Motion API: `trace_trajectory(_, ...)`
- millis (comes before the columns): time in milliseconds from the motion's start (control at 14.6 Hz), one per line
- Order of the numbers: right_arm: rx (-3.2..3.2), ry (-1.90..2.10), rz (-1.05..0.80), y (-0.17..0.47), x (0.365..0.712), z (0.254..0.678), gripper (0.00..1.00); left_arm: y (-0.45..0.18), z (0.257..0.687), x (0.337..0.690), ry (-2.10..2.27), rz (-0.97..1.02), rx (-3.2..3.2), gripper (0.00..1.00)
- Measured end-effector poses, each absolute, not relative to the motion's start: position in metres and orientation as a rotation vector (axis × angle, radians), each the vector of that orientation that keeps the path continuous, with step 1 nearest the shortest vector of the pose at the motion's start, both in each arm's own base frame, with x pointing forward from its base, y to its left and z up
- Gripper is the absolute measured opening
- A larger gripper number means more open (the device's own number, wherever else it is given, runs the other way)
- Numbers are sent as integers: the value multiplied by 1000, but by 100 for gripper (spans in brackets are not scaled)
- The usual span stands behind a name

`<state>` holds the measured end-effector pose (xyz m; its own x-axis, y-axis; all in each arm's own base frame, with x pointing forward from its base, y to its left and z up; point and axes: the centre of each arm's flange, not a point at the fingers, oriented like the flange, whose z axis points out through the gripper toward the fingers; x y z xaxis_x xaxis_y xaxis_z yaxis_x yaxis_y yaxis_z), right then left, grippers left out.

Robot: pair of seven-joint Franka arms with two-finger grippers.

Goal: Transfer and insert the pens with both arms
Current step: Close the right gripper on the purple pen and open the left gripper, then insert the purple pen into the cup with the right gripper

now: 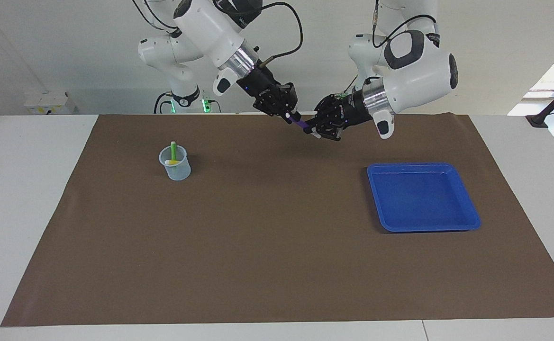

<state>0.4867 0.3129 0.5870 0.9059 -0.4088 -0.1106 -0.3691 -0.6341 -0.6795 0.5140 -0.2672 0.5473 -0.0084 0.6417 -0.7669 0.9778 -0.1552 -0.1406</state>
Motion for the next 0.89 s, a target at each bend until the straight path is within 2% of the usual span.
trace_trajectory(137,-2317,554,-71,312,487,588,19,-268,548,514,1673,-1003,1830,16)
trace_trajectory(206,-2317,556,-72,311,488,588,19,-268,550,514,1669,-999,1828,20)
trace_trajectory(481,-2317,569,-70,307,492,585,19,-268,563,509,1651,-981,1826,68)
trace_trajectory(687,-2337,579,-56,292,499,582,19,-265,563,510,1650,-976,1823,100)
trace_trajectory(893,-2508,414,-30,252,508,581,19,-262,561,511,1623,-928,1878,100)
